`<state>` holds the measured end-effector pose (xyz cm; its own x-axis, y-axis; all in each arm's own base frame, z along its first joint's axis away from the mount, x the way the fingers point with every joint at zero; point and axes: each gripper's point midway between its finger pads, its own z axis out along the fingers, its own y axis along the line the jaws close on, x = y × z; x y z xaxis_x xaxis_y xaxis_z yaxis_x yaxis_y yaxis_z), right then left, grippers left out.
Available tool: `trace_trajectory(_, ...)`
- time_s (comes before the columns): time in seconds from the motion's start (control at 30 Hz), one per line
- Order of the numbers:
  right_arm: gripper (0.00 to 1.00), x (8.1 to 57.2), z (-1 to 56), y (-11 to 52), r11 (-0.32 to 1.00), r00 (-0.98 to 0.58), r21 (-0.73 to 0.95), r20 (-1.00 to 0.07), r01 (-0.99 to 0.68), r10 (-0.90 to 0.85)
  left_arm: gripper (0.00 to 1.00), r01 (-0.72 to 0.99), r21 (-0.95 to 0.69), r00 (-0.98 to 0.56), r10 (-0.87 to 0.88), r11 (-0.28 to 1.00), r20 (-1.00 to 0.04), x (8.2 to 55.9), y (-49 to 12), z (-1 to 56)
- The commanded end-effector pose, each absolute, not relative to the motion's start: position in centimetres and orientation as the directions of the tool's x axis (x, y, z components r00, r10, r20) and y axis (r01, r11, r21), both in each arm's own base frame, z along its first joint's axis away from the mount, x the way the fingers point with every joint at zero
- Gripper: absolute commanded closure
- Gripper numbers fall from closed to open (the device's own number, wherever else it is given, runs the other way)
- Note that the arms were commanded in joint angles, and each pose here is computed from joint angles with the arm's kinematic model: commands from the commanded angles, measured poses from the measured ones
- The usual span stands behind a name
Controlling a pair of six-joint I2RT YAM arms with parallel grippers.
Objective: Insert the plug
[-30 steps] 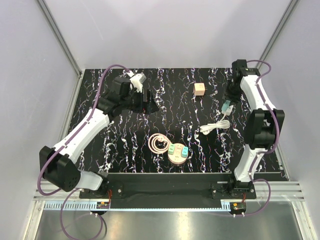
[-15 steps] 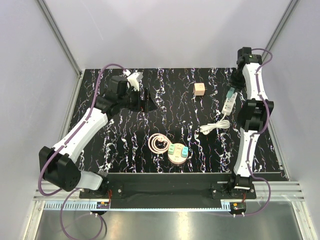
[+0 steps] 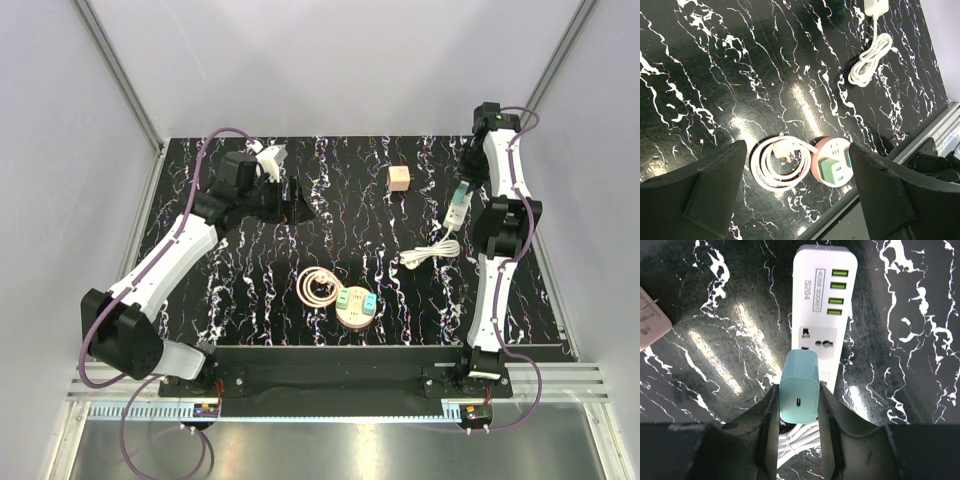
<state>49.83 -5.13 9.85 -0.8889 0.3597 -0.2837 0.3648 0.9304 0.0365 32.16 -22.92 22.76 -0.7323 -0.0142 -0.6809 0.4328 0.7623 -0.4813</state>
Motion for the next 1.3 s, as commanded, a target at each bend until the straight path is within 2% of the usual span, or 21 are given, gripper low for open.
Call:
trace_trajectory(0.0, 1.0, 50.6, 10.6, -5.7, 0.933, -0.881, 0.06, -0.31, 0.356, 0.356, 0.12, 0.453, -0.485, -0.709, -0.027, 0.748, -0.704, 32.7, -23.2, 23.3)
trace_trajectory(0.3, 1.0, 50.8, 9.5, -6.4, 0.927, -0.879, 0.049, -0.301, 0.372, 0.369, 0.12, 0.454, -0.492, -0.71, -0.033, 0.743, -0.704, 32.8, -23.2, 23.5)
trace_trajectory(0.7, 1.0, 52.1, 9.8, -5.6, 0.922, -0.862, 0.116, -0.328, 0.369, 0.386, 0.12, 0.453, -0.494, -0.71, -0.035, 0.742, -0.703, 32.8, -23.0, 23.5)
trace_trajectory(1.0, 1.0, 50.6, 8.1, -6.8, 0.915, -0.874, 0.031, -0.285, 0.402, 0.394, 0.12, 0.452, -0.492, -0.707, -0.038, 0.744, -0.707, 32.8, -22.9, 23.7)
trace_trajectory(1.27, 1.0, 50.0, 8.8, -6.9, 0.915, -0.875, 0.018, -0.287, 0.403, 0.39, 0.12, 0.45, -0.497, -0.713, -0.037, 0.742, -0.7, 32.9, -23.0, 23.4)
